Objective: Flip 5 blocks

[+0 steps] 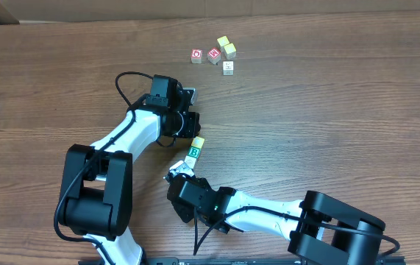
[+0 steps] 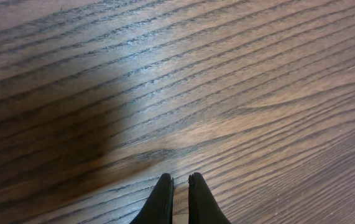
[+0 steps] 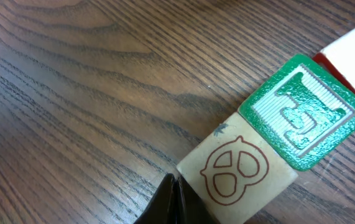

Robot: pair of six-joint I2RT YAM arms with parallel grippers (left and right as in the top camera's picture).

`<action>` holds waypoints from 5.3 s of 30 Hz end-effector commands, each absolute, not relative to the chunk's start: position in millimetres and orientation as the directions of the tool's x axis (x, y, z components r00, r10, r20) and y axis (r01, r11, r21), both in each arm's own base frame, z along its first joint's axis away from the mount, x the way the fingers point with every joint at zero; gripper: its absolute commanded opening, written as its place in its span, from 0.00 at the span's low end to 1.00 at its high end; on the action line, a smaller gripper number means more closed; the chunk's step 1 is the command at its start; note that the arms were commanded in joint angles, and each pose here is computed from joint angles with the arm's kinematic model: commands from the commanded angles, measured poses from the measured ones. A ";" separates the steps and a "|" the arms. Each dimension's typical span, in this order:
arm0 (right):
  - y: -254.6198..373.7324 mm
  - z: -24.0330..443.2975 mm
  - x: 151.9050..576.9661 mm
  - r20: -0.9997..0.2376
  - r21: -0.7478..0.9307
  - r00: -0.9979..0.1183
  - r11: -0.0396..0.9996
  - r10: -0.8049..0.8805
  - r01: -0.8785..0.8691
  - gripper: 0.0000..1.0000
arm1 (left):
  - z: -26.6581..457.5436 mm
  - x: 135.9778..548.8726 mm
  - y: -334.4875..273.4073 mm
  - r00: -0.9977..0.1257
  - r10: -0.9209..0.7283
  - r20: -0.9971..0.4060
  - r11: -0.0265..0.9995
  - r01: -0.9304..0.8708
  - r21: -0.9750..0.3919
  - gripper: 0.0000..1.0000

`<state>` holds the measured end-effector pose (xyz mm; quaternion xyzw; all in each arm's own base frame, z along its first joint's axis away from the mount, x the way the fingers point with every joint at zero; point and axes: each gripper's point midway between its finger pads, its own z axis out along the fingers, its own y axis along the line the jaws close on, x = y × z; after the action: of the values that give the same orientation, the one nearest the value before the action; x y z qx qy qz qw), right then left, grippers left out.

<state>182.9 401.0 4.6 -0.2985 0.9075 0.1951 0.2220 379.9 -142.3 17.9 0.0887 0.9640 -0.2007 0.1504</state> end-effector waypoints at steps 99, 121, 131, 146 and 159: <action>140.0 73.9 318.3 -0.331 0.124 -0.919 0.975 0.215 0.184 0.17 | 5.0 292.3 -89.7 -0.991 0.077 -0.107 0.992 0.087 -0.091 0.04; 129.6 77.3 331.6 -0.371 0.118 -0.905 0.977 0.210 0.178 0.20 | 9.7 311.9 -104.0 -0.979 0.076 -0.189 0.982 0.106 -0.154 0.04; 112.6 76.8 336.4 -0.367 0.115 -0.895 0.967 0.254 0.227 0.20 | 9.1 308.9 -103.9 -0.983 0.054 -0.173 0.984 0.083 -0.160 0.04; 110.3 75.9 334.7 -0.359 0.109 -0.898 0.967 0.255 0.231 0.21 | 9.6 303.8 -110.3 -0.989 0.020 -0.145 0.977 0.050 -0.205 0.04; 109.4 74.9 332.2 -0.350 0.103 -0.901 0.967 0.254 0.233 0.21 | 9.0 300.5 -109.5 -0.992 -0.003 -0.126 0.978 0.023 -0.206 0.04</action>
<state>332.4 113.8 76.5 0.1245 0.9745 0.0363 0.1833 304.0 -106.0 11.7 0.0140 0.9926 -0.0969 0.0721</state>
